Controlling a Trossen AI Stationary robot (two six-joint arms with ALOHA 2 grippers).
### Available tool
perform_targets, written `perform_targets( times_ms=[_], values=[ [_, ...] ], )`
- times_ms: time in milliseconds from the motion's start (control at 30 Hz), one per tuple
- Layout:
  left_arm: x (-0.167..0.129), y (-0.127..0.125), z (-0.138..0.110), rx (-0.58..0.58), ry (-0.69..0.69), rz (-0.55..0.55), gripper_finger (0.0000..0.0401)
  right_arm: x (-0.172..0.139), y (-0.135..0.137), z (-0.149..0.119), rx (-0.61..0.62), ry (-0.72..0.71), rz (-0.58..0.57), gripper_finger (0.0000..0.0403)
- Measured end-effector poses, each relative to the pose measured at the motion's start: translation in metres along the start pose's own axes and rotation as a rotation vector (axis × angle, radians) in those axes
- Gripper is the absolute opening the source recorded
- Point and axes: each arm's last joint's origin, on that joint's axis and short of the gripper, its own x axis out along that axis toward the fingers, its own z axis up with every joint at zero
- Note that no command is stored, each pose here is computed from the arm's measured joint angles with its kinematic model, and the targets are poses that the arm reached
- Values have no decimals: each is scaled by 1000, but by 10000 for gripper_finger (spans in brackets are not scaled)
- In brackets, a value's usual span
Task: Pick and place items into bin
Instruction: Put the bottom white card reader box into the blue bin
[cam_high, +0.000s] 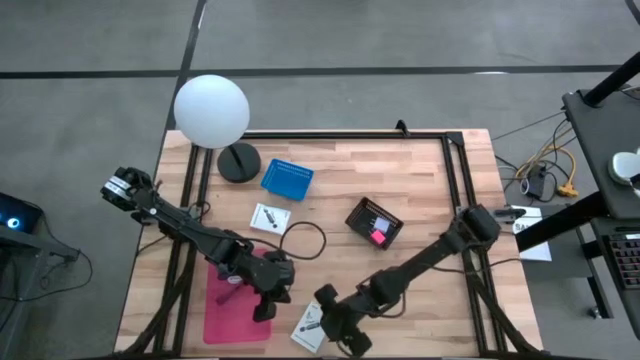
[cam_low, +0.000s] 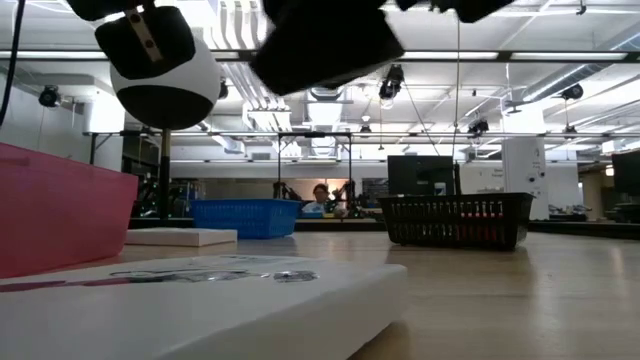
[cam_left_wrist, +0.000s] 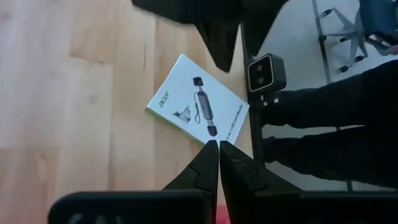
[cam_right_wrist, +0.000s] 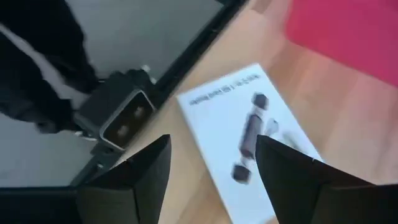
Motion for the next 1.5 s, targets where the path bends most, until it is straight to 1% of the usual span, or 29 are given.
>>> perform_targets(
  times_ms=[33, 133, 167, 233, 267, 400, 500, 600, 700, 900, 1033, 1133, 1267, 1333, 1500],
  values=[
    [1, 0, 0, -7, -1, 0, 0, 1, -4, 2, 0, 1, 21, 219],
    [2, 3, -3, -36, 8, 8, 0, 8, -18, -5, -12, 68, 126, 219],
    [2, 4, -4, -51, 16, 14, 0, 11, -22, -7, -15, 78, 145, 219],
    [3, 4, -5, -59, 18, 16, 0, 11, -31, -11, -26, 117, 155, 219],
    [3, 4, -5, -75, 18, 17, 0, 10, -35, -11, -40, 114, 153, 219],
    [1, 6, -6, -130, 26, 24, 0, 6, -44, -8, -122, 91, 149, 219],
    [-5, 4, -6, -134, 28, 26, 0, 4, -50, -5, -175, 72, 142, 219],
    [-15, 4, -6, -147, 24, 25, 0, 2, -57, 1, -209, 19, 119, 219],
    [-28, 3, -5, -162, 6, 12, 0, 1, -68, 3, -205, -12, 96, 219],
    [-59, -2, -2, -155, -69, -49, 0, -1, -91, 4, -193, -67, 55, 219],
    [-75, -4, 0, -154, -130, -63, 0, 6, -92, 4, -203, -94, 118, 219],
    [-85, -4, 0, -153, -169, -64, 0, 9, -92, 2, -205, -86, 131, 219],
    [-89, -3, 0, -155, -188, -48, 0, 14, -94, 3, -205, -117, 121, 219],
    [-89, -2, 0, -157, -191, -47, 0, 21, -96, 0, -175, -131, 119, 219],
    [-88, -1, -1, -158, -178, -39, 0, 37, -99, -7, -136, -114, 122, 219]
  ],
)
